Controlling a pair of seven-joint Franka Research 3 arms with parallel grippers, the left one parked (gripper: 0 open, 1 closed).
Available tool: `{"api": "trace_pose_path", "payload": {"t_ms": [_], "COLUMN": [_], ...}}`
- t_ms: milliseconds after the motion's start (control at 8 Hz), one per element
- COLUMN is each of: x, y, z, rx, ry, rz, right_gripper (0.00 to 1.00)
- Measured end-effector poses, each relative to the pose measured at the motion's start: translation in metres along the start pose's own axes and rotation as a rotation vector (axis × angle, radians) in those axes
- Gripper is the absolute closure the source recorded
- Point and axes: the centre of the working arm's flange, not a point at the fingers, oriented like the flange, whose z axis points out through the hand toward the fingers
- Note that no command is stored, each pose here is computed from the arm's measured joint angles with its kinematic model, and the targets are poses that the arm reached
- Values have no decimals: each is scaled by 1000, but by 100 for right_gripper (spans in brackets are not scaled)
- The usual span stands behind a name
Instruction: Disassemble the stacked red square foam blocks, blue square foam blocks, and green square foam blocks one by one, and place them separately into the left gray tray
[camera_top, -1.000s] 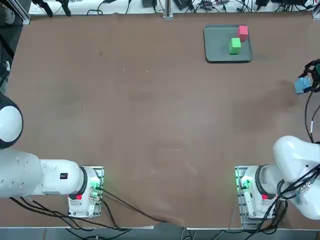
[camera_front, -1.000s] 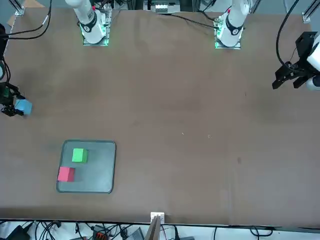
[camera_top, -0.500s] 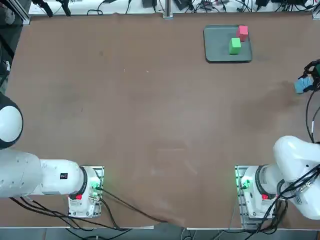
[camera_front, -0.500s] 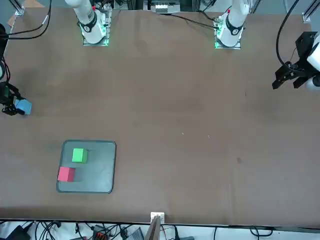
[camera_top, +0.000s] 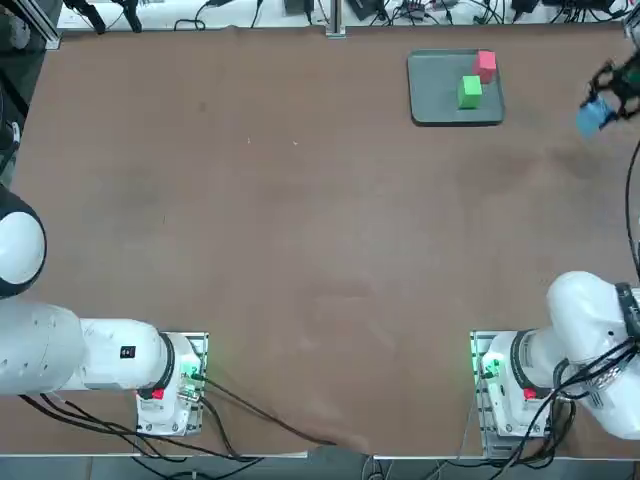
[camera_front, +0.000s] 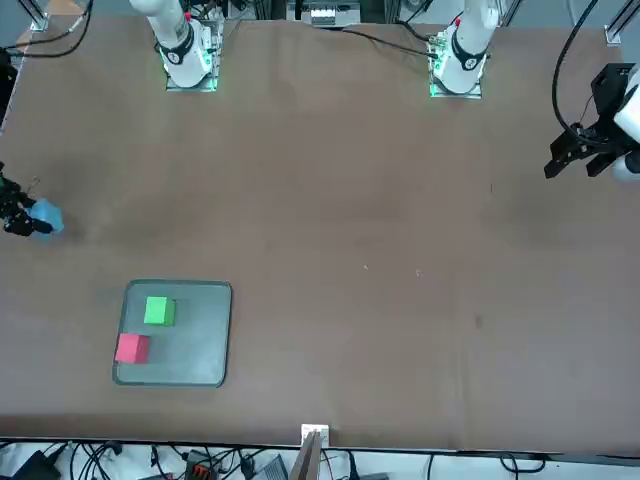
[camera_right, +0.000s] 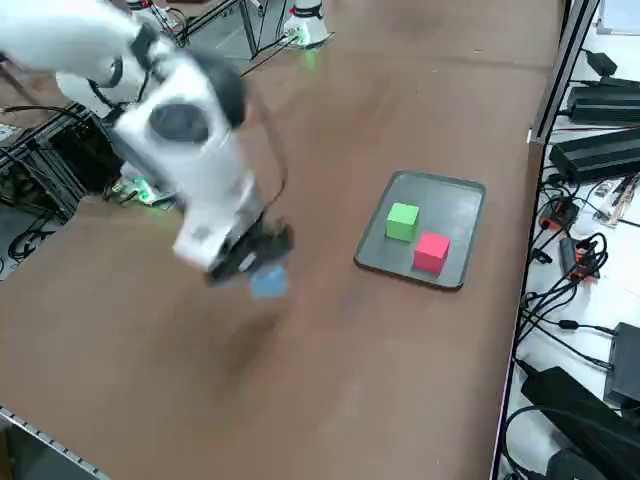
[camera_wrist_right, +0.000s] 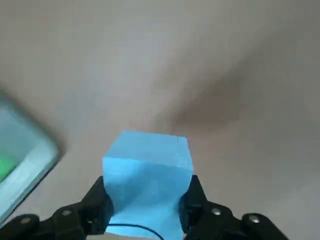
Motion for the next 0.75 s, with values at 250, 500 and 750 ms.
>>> {"api": "trace_pose_path", "payload": {"t_ms": [250, 500, 750], "x": [-43, -99, -135], "y": [-104, -218, -298], "z": [-7, 28, 67], "rx": [29, -3, -66], "ry": [-6, -17, -9], "rz": [-288, -530, -655], "right_gripper": [31, 31, 31]}}
